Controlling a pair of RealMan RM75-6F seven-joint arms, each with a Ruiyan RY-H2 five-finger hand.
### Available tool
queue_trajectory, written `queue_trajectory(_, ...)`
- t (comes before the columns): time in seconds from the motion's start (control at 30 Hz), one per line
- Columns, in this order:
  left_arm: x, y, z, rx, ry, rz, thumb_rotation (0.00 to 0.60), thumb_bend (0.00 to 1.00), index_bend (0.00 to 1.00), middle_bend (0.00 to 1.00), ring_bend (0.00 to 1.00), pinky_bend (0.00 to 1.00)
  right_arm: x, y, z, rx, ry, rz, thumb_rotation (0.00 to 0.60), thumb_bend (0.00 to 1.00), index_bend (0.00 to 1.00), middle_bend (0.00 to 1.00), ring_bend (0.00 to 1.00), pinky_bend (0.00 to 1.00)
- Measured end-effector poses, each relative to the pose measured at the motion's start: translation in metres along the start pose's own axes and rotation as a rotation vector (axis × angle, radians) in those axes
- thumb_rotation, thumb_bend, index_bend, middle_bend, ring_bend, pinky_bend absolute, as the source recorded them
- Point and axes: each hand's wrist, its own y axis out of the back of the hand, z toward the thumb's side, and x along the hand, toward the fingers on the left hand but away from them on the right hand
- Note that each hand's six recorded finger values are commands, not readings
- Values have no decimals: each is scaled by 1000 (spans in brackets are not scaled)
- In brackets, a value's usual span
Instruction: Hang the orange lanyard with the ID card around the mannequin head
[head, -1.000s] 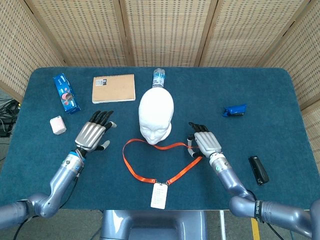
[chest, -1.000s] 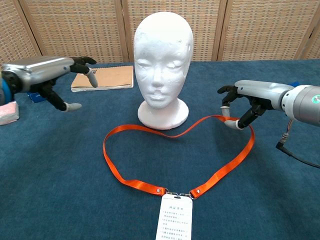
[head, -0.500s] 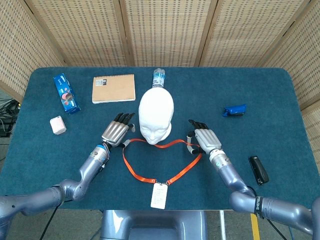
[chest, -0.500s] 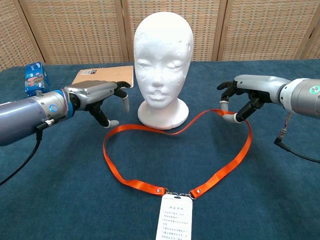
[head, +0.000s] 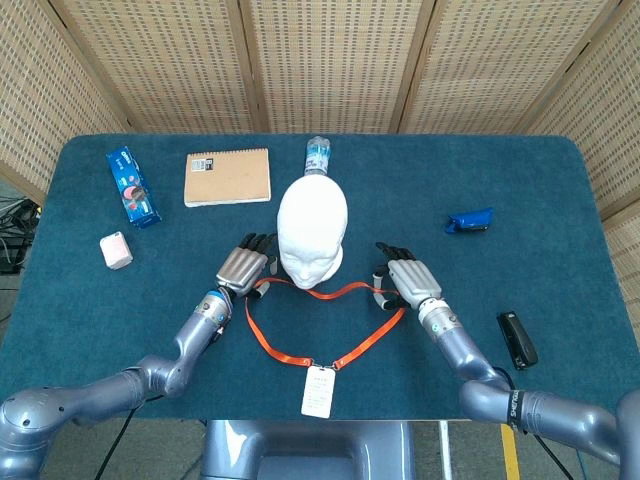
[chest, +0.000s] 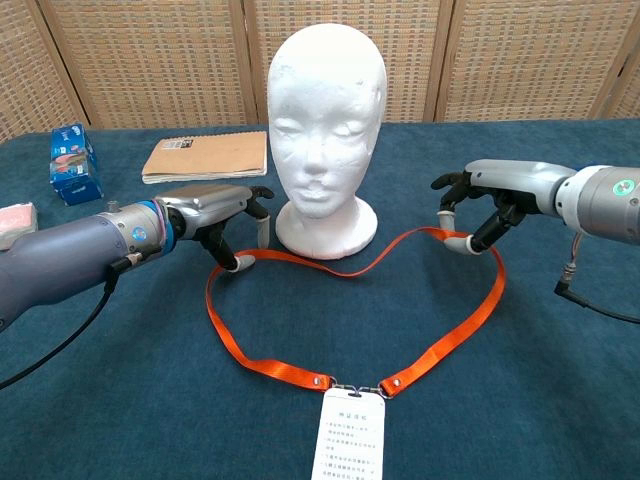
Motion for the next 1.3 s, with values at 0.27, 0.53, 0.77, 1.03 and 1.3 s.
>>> queue_trajectory(0.27, 1, -3, 5, -9, -10, -8, 600, 410, 637, 0, 0, 0, 2, 2, 1, 7, 4, 0, 600, 744, 762, 83, 0, 0)
queue_trajectory(0.53, -4, 1, 4, -10, -17, 17, 600, 411, 721, 0, 0, 0, 7, 2, 2, 12, 8, 0, 600, 744, 763, 83, 0, 0)
queue_trajectory(0.77, -20, 9, 4, 0, -54, 66, 600, 411, 727, 0, 0, 0, 17, 1, 6, 19, 24, 2, 600, 744, 763, 79, 0, 0)
queue_trajectory(1.03, -67, 25, -3, -3, -158, 228, 600, 410, 722, 0, 0, 0, 39, 5, 25, 46, 92, -21, 600, 744, 763, 74, 0, 0)
queue_trajectory(1.3, -115, 67, -16, -19, -258, 400, 600, 410, 740, 0, 0, 0, 61, 30, 57, 32, 198, -98, 600, 744, 761, 74, 0, 0)
